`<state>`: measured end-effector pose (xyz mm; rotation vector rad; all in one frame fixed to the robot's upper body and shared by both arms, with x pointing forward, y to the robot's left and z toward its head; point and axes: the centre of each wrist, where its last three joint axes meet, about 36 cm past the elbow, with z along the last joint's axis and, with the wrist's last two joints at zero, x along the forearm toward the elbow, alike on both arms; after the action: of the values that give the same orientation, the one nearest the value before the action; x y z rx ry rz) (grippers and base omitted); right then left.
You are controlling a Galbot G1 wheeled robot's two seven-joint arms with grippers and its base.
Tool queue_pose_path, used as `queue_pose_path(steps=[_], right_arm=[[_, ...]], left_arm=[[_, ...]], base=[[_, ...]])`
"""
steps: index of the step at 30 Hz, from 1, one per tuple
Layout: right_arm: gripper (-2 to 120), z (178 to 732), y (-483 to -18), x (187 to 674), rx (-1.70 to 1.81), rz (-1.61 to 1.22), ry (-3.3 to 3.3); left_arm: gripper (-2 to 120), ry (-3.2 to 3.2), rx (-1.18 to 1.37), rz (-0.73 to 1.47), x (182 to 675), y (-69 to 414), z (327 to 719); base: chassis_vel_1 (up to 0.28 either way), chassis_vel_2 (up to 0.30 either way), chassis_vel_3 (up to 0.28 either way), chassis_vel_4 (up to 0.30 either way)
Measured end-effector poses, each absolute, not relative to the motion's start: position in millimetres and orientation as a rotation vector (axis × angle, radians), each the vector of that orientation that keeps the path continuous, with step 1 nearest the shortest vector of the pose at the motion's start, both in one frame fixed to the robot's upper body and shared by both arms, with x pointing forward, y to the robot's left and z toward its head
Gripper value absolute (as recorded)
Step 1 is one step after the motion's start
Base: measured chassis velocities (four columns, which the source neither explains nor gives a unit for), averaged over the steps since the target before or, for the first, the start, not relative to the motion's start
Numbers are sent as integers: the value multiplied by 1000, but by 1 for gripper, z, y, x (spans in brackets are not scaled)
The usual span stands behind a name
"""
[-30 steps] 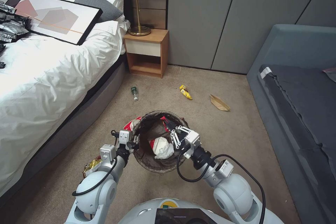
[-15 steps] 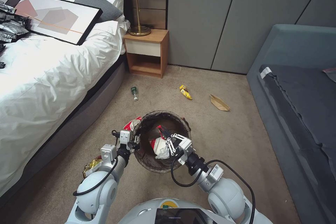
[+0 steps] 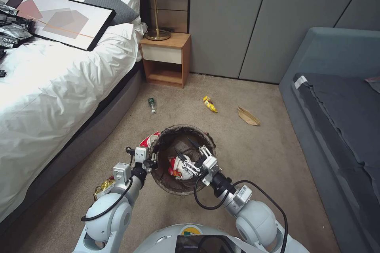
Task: Pick up the trash bin, then pick up the garbage from the floor and place it into the trash bin.
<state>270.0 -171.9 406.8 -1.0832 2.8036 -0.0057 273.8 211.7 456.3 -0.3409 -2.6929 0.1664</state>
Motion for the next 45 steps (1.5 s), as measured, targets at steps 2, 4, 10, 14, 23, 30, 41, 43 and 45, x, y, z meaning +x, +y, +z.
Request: queue_pose_path(steps=[2,4,10,14,23,30,41,43,45], right_arm=[[73,407,-172,270,-1079,-5,2805],[80,407,-172,271,-1076,-4,2805],[99,407,-171,271,-1069,3,2803],[100,410,-170,271,-1020,10,2804],[100,445,-176,261,-526,-75,2870],[100,460,-200,252,-165,-214,2895],[100,444,-225,228,146,-230,2905],[100,430,-227,220,191,-204,2894],[100,420,-227,212,211,-186,2894]], left_arm=[[0,-2690,-341,169,274,212,457],[0,-2690,-341,170,274,212,457],[0,-2690,-339,173,274,211,457],[0,-2690,-336,173,274,212,457],[0,-2689,-323,170,274,214,455],[0,-2694,-308,169,276,218,454],[0,-2705,-292,187,280,228,456],[0,-2708,-292,185,280,229,456],[0,-2709,-294,181,280,229,456]], base=[[0,0,0,0],[0,0,0,0],[0,0,0,0],[0,0,0,0],[0,0,0,0],[0,0,0,0],[0,0,0,0],[0,0,0,0],[0,0,0,0]])
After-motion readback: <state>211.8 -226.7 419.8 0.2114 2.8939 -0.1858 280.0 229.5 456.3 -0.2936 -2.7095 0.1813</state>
